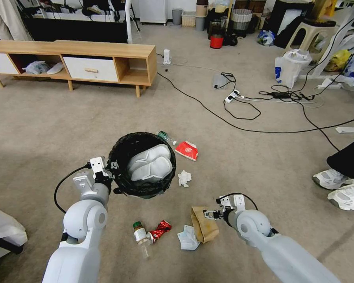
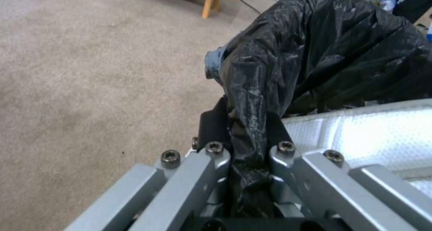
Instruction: Pick up the trash bin and place the garbage on the floor into it.
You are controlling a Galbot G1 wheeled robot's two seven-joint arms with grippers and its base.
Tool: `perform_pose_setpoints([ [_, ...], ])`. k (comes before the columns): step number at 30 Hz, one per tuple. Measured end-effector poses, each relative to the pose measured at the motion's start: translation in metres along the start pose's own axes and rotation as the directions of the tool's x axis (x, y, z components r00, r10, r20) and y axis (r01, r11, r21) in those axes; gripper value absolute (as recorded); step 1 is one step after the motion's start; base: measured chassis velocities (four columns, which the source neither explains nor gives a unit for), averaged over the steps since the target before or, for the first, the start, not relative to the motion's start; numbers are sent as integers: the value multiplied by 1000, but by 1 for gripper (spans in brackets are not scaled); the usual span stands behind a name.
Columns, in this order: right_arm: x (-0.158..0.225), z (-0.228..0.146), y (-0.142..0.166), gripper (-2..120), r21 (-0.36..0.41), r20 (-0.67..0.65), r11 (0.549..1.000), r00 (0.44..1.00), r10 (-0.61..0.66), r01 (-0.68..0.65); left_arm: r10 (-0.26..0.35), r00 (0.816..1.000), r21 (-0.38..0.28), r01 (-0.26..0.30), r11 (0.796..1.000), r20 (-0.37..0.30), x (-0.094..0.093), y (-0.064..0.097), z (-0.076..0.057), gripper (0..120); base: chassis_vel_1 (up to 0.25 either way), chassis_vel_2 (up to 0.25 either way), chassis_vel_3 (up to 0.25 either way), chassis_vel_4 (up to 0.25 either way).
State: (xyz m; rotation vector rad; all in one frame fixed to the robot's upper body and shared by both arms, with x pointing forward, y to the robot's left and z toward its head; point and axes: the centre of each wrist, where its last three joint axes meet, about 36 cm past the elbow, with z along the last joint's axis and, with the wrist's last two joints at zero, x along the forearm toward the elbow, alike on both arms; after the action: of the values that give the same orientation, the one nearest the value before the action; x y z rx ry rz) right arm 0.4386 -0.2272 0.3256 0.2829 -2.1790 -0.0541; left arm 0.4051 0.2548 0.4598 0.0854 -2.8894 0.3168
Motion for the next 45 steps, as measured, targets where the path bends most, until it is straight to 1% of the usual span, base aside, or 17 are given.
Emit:
perform_pose_setpoints([
  [10, -17, 9, 2, 97, 14, -25, 1000, 1000, -2, 2, -6, 1000, -4, 6, 1000, -1, 1, 1, 1, 4, 0, 0, 0, 0],
  [18, -28, 25, 5, 92, 34, -57, 999, 998, -17, 19, 2, 1000, -11, -2, 1000, -4, 1, -5, 3, 4, 0, 0, 0, 0],
  [31, -38, 35, 7, 87, 41, -58, 999, 998, -29, 31, -1, 1000, -10, 1, 1000, -6, 1, -8, 7, 4, 0, 0, 0, 0],
  [33, -41, 37, 6, 83, 47, -56, 998, 998, -30, 33, -4, 1000, -12, 4, 1000, -6, 1, -8, 7, 4, 0, 0, 0, 0],
  [34, -41, 37, 6, 83, 47, -56, 998, 998, -30, 33, -4, 1000, -12, 4, 1000, -6, 1, -8, 7, 4, 0, 0, 0, 0],
  [35, -42, 38, 6, 80, 50, -55, 998, 998, -31, 34, -5, 1000, -12, 5, 1000, -5, 2, -7, 7, 4, 0, 0, 0, 0],
  [36, -44, 38, 6, 73, 51, -55, 998, 998, -33, 36, -6, 1000, -12, 6, 1000, -6, 1, -7, 8, 4, 0, 0, 0, 0],
  [37, -44, 38, 6, 73, 51, -55, 998, 998, -33, 36, -6, 1000, -12, 6, 1000, -6, 1, -7, 8, 4, 0, 0, 0, 0],
  [39, -45, 39, 6, 63, 51, -56, 998, 998, -37, 40, -7, 1000, -11, 7, 1000, -7, 1, -7, 9, 4, 0, 0, 0, 0],
  [40, -45, 39, 6, 63, 51, -56, 998, 998, -37, 40, -7, 1000, -11, 7, 1000, -7, 1, -7, 9, 4, 0, 0, 0, 0],
  [41, -46, 39, 6, 57, 52, -58, 998, 997, -40, 43, -8, 1000, -11, 8, 1000, -7, 0, -7, 9, 4, 0, 0, 0, 0],
  [42, -46, 39, 6, 57, 52, -58, 998, 997, -40, 43, -8, 1000, -11, 8, 1000, -7, 0, -7, 9, 4, 0, 0, 0, 0],
  [43, -46, 40, 7, 48, 55, -59, 997, 997, -42, 45, -8, 1000, -11, 8, 1000, -6, 0, -8, 10, 4, 0, 0, 0, 0],
  [44, -46, 40, 7, 43, 58, -57, 997, 997, -42, 45, -8, 1000, -12, 8, 1000, -6, -1, -8, 11, 4, 0, 0, 0, 0],
  [45, -46, 40, 7, 43, 58, -57, 997, 997, -42, 45, -8, 1000, -12, 8, 1000, -6, -1, -8, 11, 4, 0, 0, 0, 0],
])
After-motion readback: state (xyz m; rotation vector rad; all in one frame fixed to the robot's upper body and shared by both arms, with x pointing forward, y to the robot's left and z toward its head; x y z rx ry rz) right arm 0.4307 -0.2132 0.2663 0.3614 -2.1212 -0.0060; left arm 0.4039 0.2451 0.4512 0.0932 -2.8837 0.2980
